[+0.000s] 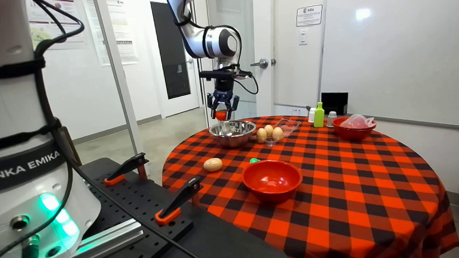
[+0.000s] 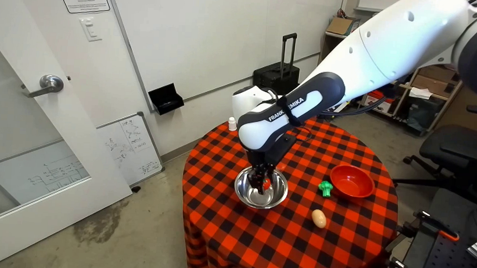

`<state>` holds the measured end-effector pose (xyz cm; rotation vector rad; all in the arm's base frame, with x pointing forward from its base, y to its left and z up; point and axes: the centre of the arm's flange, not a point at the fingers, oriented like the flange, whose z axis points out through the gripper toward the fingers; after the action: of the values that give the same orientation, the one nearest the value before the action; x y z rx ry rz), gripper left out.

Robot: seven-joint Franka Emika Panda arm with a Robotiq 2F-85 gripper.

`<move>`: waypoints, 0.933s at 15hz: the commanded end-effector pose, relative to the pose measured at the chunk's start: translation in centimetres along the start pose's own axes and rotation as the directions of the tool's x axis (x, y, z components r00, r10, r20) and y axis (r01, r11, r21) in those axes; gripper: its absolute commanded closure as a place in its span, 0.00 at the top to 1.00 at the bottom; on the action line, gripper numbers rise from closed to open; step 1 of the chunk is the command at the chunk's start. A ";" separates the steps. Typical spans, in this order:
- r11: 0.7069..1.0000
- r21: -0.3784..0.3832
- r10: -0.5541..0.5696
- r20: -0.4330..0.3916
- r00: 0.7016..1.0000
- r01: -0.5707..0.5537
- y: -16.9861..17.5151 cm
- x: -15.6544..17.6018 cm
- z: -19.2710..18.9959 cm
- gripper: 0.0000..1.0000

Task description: Remove the tomato from the bowl and put it on the table

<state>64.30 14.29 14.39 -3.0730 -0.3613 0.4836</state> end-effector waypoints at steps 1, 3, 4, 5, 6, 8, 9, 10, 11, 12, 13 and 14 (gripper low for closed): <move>0.996 0.062 0.054 0.037 0.998 -0.056 -2.1 -8.4 0.7 0.38; 0.991 0.099 0.078 0.080 0.994 -0.086 -3.3 -10.8 2.0 0.38; 0.989 0.109 0.094 0.099 0.991 -0.105 -3.7 -11.8 2.7 0.38; 0.987 0.105 0.109 0.100 0.989 -0.119 -4.1 -12.6 3.7 0.38; 0.988 0.096 0.110 0.090 0.990 -0.119 -4.3 -13.5 4.5 0.43; 0.989 0.074 0.119 0.080 0.990 -0.125 -4.2 -14.9 6.5 0.38; 0.989 0.069 0.123 0.085 0.989 -0.129 -4.2 -15.3 7.7 0.38; 0.989 0.067 0.123 0.089 0.988 -0.129 -4.1 -15.8 8.5 0.38; 0.989 0.064 0.124 0.092 0.988 -0.130 -4.1 -15.8 9.5 0.38; 0.990 0.066 0.121 0.095 0.988 -0.128 -4.0 -15.9 10.4 0.38; 0.990 0.063 0.118 0.098 0.988 -0.125 -3.9 -15.8 11.0 0.38; 0.991 0.062 0.116 0.100 0.988 -0.123 -3.9 -15.7 11.6 0.38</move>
<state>46.24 14.18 9.40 -3.0194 -0.1711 0.6545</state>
